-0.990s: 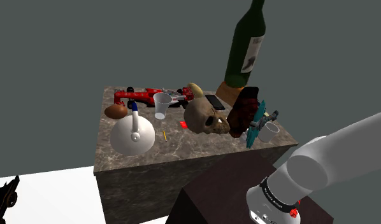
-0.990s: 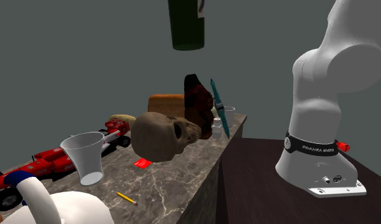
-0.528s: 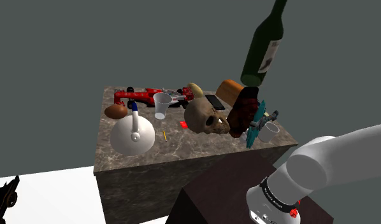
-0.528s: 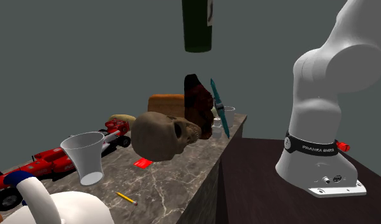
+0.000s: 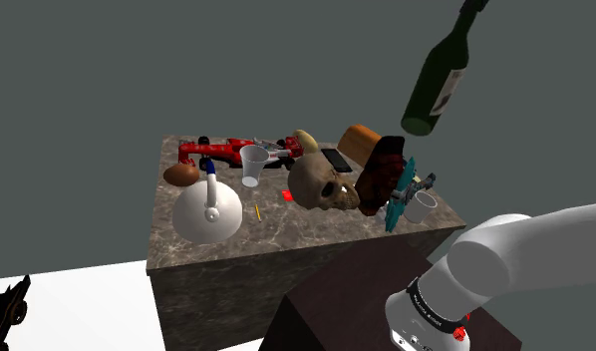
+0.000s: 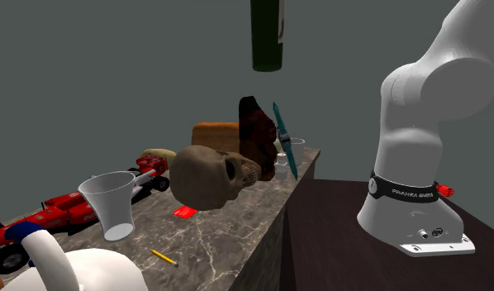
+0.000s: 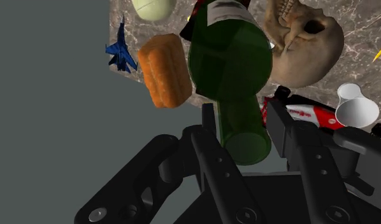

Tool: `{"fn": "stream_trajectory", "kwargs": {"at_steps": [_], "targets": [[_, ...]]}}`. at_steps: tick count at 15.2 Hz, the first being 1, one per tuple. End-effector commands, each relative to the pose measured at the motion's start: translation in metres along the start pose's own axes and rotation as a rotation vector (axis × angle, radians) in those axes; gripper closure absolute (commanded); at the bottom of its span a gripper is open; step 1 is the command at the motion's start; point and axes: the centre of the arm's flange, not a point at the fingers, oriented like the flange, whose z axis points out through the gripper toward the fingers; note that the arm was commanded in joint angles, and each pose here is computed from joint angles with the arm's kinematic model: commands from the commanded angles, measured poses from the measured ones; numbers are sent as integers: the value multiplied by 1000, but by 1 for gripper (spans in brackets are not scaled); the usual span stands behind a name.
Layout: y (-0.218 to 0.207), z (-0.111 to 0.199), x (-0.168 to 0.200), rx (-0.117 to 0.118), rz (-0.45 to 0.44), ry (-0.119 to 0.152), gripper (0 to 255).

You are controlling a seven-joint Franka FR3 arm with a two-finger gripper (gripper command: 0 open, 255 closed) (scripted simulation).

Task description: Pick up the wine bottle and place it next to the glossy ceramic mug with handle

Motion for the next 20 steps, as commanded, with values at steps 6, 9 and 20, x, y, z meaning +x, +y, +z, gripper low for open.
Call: {"fn": "stream_trajectory", "kwargs": {"at_steps": [6, 9, 20], "targets": [[85, 27, -19, 0, -2, 0, 255], [122, 39, -27, 0, -2, 0, 255], [258, 81, -57, 0, -2, 0, 255]]}}
